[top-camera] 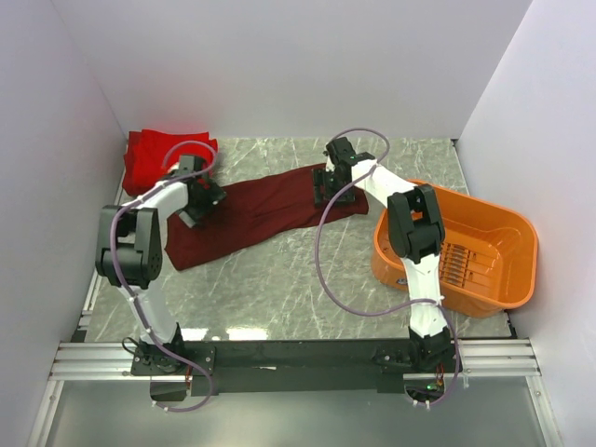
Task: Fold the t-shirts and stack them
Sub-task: Fold the tshirt
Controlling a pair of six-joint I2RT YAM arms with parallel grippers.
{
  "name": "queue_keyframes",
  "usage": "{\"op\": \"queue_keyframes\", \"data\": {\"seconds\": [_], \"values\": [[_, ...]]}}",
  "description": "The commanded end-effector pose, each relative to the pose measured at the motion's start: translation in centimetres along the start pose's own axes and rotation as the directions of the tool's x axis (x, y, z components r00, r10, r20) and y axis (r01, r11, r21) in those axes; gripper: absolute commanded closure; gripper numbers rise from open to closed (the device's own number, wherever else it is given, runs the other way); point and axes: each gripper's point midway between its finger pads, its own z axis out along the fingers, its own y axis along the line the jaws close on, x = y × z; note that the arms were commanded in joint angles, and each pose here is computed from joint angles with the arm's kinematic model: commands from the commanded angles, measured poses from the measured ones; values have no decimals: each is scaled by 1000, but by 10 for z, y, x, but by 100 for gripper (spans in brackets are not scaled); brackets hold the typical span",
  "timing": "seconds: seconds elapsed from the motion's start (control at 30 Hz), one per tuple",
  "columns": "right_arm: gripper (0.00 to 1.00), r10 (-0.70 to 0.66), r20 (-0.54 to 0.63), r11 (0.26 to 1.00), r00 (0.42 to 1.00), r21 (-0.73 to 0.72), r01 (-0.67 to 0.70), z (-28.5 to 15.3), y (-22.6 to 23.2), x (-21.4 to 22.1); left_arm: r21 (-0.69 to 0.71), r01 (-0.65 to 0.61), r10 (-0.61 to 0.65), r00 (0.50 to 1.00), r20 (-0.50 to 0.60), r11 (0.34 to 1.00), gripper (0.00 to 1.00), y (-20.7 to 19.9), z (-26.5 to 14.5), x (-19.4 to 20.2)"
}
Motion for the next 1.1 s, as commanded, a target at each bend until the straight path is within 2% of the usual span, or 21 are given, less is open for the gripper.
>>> {"op": "queue_keyframes", "data": {"seconds": [0.0, 0.17, 0.27, 0.37, 0.57, 0.67, 0.7, 0.77, 0.8, 0.83, 1.0, 1.07], "values": [[20, 43, -81, 996, 996, 84, -36, -4, -32, 22, -37, 57, -49, 982, 182, 998, 0, 20, -28, -62], [20, 18, -72, 995, 997, 95, -12, -14, -36, 22, -72, 109, -88, 964, 252, 991, 1, 31, -30, -101], [20, 8, -43, 997, 999, 75, -5, -23, -31, 15, 19, 82, -84, 969, 233, 996, 1, 8, -40, -107], [20, -6, -11, 998, 1000, 60, 6, -34, -26, 6, 128, 54, -78, 978, 195, 990, 1, -8, -56, -93], [20, -24, 81, 1000, 996, 18, 22, -51, -13, -29, 176, -5, -19, 990, 139, 984, 1, -19, -72, -33], [20, -31, 115, 999, 993, -27, 35, -44, -3, -50, 165, -40, 30, 998, 63, 985, 1, -20, -55, 1], [20, -36, 90, 999, 995, -28, 39, -30, -4, -48, 166, -47, 42, 998, 36, 985, 1, -20, -50, 7], [20, -43, 141, 998, 989, -37, 49, -30, 1, -75, 126, -50, 51, 999, -3, 991, 1, -15, -33, 15], [20, -34, 83, 999, 996, -14, 35, -11, -5, -65, 132, -51, 52, 999, -5, 990, 1, -18, -30, 14], [20, -42, 125, 999, 991, -7, 44, -17, -3, -83, 132, -51, 53, 999, -7, 990, 1, -19, -25, 14], [20, -22, 83, 1000, 996, -18, 23, 4, -4, -76, 86, -51, 52, 999, -9, 995, 1, -16, -10, 11], [20, -9, 27, 1000, 1000, -11, 9, 9, -6, -56, 59, -52, 53, 999, -11, 997, 1, -11, -5, 12]]}}
